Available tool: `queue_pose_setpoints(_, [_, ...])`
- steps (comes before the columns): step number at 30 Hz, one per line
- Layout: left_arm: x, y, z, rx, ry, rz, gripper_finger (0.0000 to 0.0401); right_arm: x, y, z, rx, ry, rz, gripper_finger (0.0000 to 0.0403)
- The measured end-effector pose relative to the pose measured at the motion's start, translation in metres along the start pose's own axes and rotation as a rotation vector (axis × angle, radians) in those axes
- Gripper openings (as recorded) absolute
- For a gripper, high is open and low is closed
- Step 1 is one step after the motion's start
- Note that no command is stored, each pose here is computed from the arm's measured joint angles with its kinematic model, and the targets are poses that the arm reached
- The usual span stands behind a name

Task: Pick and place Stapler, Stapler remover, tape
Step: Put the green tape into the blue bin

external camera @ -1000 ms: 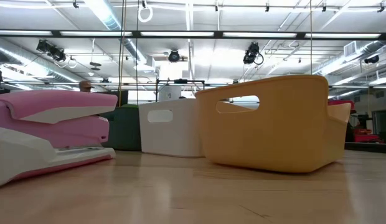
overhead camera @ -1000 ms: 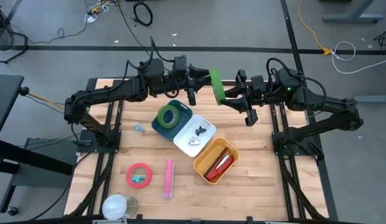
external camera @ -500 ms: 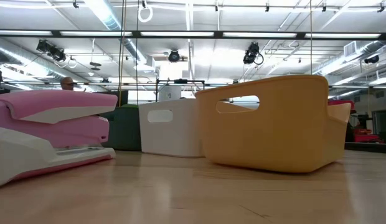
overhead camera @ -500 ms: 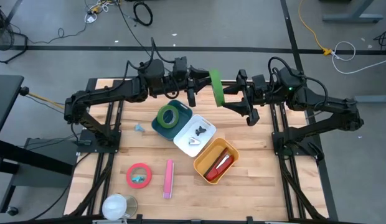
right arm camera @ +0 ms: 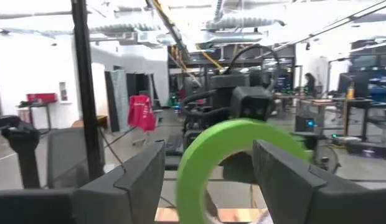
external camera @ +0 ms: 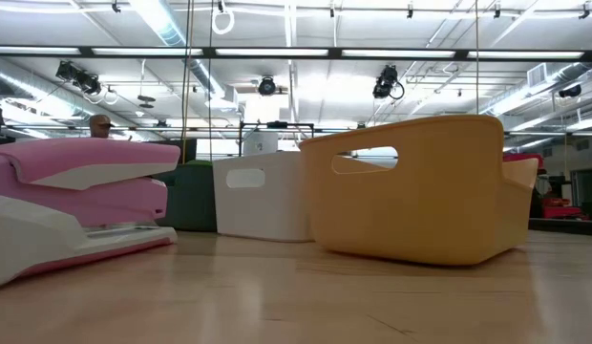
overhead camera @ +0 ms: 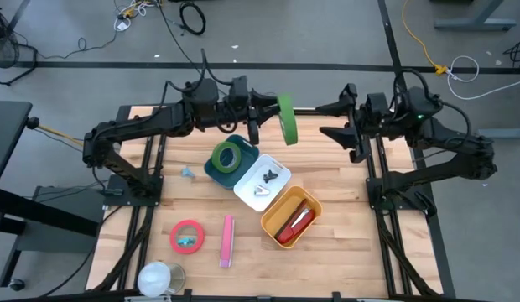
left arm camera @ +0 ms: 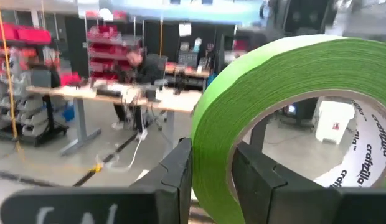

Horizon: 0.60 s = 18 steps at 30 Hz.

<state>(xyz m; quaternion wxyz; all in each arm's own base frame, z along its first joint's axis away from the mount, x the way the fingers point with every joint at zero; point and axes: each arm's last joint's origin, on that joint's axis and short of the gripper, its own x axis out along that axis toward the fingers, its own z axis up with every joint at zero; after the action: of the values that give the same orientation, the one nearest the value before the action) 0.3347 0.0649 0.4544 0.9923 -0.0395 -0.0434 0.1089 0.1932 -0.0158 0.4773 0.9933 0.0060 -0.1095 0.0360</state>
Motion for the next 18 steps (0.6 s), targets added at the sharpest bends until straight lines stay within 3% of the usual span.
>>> queue_pose_setpoints(9, [-0.01,0.002,0.002,0.003,0.054,0.025,0.0099,-0.003,0.0,0.0,0.002,0.014,-0.012,0.0237])
queue_pose_setpoints(18, [-0.014,0.004,-0.02,-0.021,0.291,0.061,0.0099,-0.003,0.0,-0.007,0.012,0.085,-0.015,0.0218])
